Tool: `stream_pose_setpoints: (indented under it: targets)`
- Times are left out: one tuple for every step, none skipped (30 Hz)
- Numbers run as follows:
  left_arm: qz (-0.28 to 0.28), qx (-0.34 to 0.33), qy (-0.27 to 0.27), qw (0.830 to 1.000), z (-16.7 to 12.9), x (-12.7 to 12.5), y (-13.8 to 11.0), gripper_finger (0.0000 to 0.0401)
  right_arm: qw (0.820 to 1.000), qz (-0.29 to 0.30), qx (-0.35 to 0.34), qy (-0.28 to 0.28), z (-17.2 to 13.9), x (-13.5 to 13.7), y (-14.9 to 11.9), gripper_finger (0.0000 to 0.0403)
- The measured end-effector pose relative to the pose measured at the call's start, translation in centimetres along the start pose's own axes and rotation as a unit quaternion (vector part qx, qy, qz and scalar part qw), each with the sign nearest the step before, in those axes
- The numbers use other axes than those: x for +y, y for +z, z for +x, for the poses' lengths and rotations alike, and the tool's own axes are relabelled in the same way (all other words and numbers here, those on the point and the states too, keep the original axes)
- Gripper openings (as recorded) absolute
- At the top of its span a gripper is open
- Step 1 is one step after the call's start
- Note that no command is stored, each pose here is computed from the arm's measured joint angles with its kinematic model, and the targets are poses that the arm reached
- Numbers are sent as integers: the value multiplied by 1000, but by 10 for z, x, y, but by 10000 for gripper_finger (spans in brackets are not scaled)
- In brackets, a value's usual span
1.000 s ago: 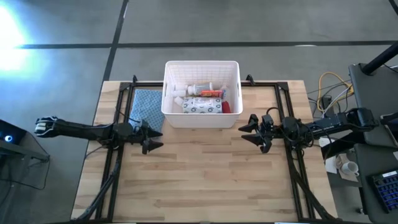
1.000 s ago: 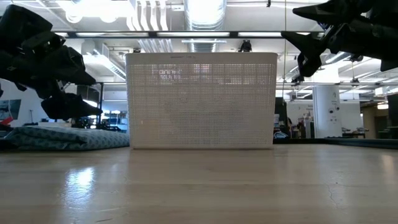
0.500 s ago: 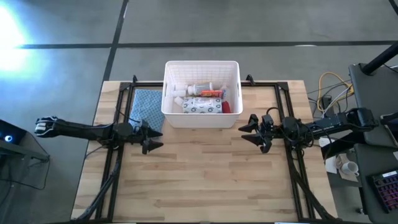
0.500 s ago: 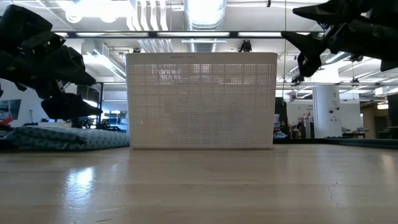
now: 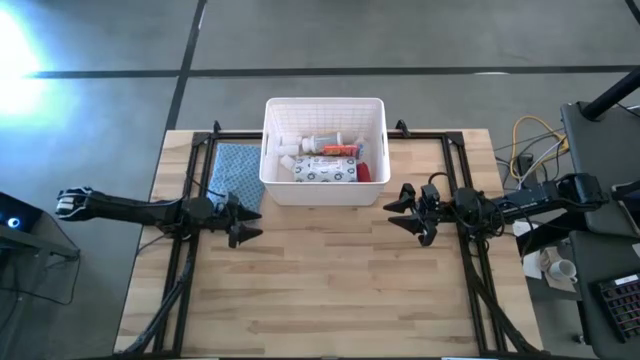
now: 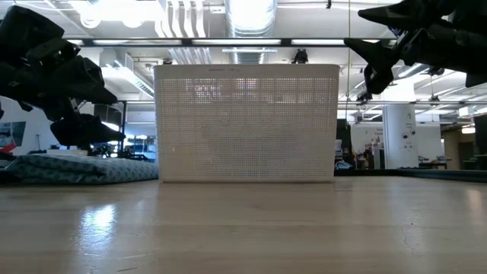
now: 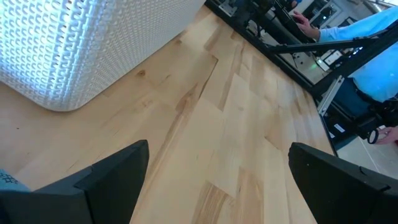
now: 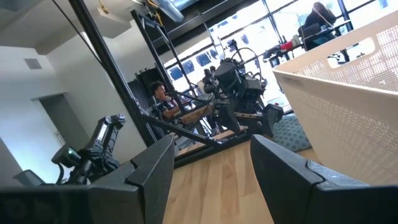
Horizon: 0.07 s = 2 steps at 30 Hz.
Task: Pick & place medical supplies in basket/bin
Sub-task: Return to Home Position
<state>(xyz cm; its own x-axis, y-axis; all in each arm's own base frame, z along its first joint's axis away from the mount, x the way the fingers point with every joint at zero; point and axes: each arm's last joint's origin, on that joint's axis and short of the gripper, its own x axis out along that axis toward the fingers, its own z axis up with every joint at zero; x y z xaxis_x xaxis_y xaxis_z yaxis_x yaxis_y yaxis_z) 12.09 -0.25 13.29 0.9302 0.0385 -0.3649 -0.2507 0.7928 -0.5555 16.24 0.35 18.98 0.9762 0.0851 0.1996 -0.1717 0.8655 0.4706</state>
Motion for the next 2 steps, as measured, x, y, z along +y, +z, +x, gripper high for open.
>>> stream_pose_setpoints:
  targets:
    - [0, 0, 0, 1000, 0, 0, 0, 363, 1000, 0, 0, 0, 0, 0, 0, 201]
    - [0, 0, 0, 1000, 0, 0, 0, 363, 1000, 0, 0, 0, 0, 0, 0, 201]
